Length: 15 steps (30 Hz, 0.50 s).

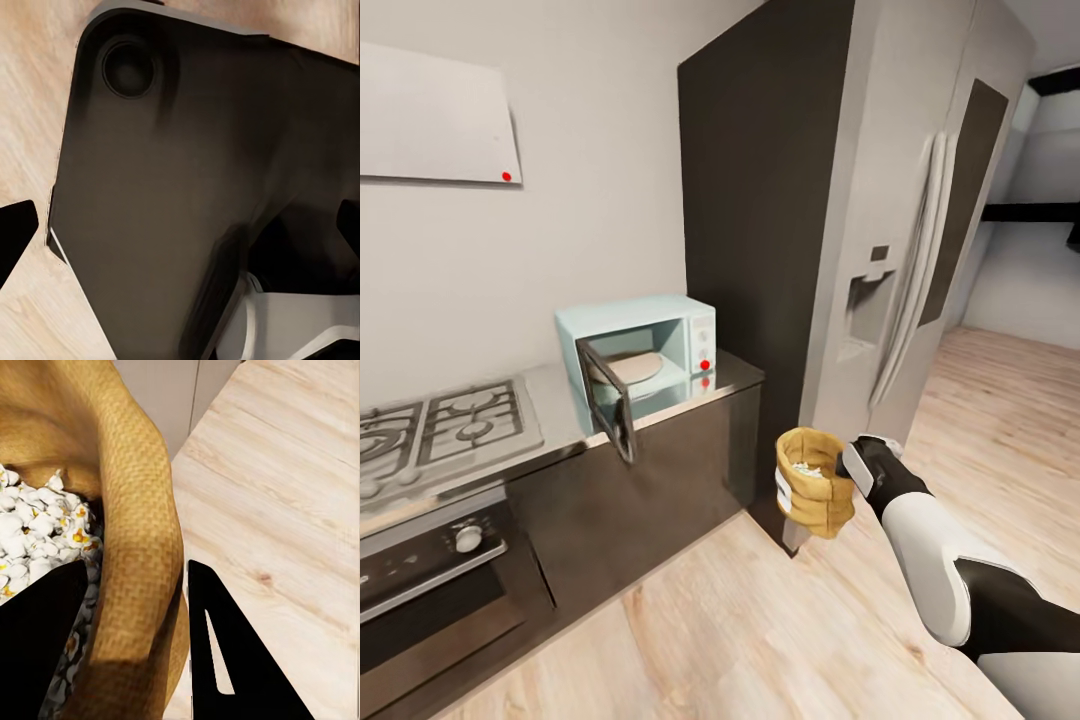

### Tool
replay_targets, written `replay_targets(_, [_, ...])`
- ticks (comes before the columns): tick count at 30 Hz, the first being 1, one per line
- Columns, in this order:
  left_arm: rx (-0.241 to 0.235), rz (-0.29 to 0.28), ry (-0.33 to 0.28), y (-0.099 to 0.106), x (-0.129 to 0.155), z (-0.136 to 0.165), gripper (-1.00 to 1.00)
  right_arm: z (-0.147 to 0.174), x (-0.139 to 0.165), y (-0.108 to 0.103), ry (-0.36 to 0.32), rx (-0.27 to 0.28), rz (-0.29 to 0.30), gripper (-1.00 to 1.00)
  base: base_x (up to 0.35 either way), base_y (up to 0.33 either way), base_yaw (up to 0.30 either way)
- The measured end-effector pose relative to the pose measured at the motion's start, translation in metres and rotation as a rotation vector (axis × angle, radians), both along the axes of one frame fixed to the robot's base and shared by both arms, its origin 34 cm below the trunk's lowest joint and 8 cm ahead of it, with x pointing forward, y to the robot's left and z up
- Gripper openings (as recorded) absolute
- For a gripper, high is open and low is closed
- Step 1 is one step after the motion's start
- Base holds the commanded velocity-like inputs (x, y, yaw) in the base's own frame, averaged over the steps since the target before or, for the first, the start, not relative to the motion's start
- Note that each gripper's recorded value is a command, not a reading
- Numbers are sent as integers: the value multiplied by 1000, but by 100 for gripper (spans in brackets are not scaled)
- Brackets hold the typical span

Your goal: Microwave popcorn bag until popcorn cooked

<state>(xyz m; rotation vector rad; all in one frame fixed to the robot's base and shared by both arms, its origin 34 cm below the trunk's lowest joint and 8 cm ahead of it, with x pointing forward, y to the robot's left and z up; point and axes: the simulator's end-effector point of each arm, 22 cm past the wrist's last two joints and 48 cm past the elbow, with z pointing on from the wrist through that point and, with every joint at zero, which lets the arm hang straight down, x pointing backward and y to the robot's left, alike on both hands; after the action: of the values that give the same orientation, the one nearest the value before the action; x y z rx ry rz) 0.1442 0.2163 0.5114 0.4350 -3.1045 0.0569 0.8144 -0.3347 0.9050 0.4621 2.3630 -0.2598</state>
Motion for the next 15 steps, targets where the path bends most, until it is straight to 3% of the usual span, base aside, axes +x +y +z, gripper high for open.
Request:
replay_targets(9, [0, 0, 0, 0, 0, 0, 100, -2, -4, 1, 32, 1, 9, -100, 239, -177, 37])
replay_targets(15, [0, 0, -1, 0, 0, 0, 100, -3, -4, 3, 33, 3, 12, -100, 46, -33, 183])
